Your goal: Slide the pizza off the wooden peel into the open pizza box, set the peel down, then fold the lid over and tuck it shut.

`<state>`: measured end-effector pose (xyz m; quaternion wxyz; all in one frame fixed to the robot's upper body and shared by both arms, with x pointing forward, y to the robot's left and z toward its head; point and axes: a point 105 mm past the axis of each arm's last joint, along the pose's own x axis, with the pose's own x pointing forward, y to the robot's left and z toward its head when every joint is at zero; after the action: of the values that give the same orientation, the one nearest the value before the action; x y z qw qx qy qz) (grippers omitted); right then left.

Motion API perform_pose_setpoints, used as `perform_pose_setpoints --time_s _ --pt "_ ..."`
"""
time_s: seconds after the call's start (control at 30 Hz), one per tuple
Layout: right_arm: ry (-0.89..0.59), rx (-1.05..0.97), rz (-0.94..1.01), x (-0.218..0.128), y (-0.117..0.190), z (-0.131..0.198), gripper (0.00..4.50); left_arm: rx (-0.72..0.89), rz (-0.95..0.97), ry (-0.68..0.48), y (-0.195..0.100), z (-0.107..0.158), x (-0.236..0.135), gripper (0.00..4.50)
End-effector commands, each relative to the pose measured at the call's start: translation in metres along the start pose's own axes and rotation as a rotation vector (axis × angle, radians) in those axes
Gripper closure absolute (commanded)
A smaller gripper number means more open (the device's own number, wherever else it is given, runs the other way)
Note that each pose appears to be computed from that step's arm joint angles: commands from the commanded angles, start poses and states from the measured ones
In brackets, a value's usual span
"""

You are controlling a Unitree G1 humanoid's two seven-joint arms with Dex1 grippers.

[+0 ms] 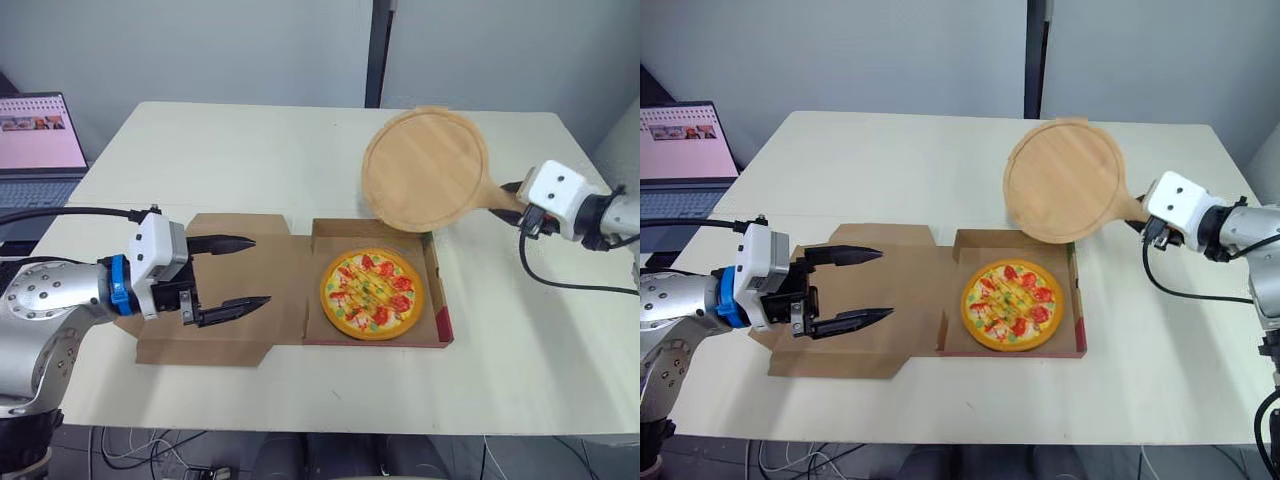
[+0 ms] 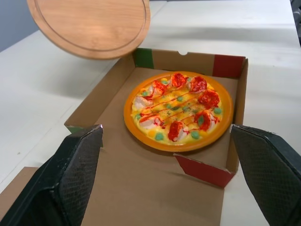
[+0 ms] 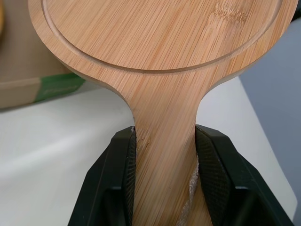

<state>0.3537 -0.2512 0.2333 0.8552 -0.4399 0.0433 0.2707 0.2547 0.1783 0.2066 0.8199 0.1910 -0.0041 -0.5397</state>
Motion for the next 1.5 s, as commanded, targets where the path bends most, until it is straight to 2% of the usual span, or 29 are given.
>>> perform_pose_setpoints --time_s 0.03,0.23,0.4,0.67,0.97,1.0,1.1,1.17,1.23,1.37,1.5 --pt "-0.022 0.057 -0.130 -0.034 -0.028 0.004 2.96 0.018 0.010 -0.046 0.004 0.012 0.006 0.00" --pt "0.086 0.315 -0.156 -0.066 0.001 -0.031 2.96 0.023 -0.009 -0.139 0.010 0.034 0.024 0.00" --pt "0.218 0.599 -0.155 -0.086 0.046 -0.067 2.96 0.046 -0.081 -0.198 0.011 0.054 0.041 0.00" --pt "0.354 0.791 -0.194 -0.089 0.087 -0.101 2.96 0.057 -0.258 -0.214 -0.011 0.062 0.049 0.00" --pt "0.420 0.911 -0.195 -0.086 0.111 -0.121 2.96 0.043 -0.297 -0.213 -0.016 0.064 0.050 0.00" --pt "0.425 0.909 -0.192 -0.088 0.111 -0.122 2.25 0.042 -0.300 -0.212 -0.017 0.064 0.050 0.00" --pt "0.418 0.895 -0.203 -0.095 0.103 -0.121 1.39 0.046 -0.304 -0.209 -0.018 0.063 0.049 0.00" --pt "0.401 0.876 -0.205 -0.098 0.096 -0.119 0.57 0.046 -0.302 -0.209 -0.019 0.063 0.048 0.00" --pt "0.363 0.801 -0.181 -0.098 0.086 -0.109 0.02 0.044 -0.276 -0.204 -0.017 0.061 0.046 0.00" --pt "0.186 0.613 -0.078 -0.077 0.068 -0.070 0.02 0.004 -0.126 -0.181 -0.004 0.051 0.035 0.00" --pt "-0.041 0.491 0.083 -0.049 0.062 -0.020 0.02 -0.092 0.045 -0.139 -0.003 0.028 0.014 0.00"
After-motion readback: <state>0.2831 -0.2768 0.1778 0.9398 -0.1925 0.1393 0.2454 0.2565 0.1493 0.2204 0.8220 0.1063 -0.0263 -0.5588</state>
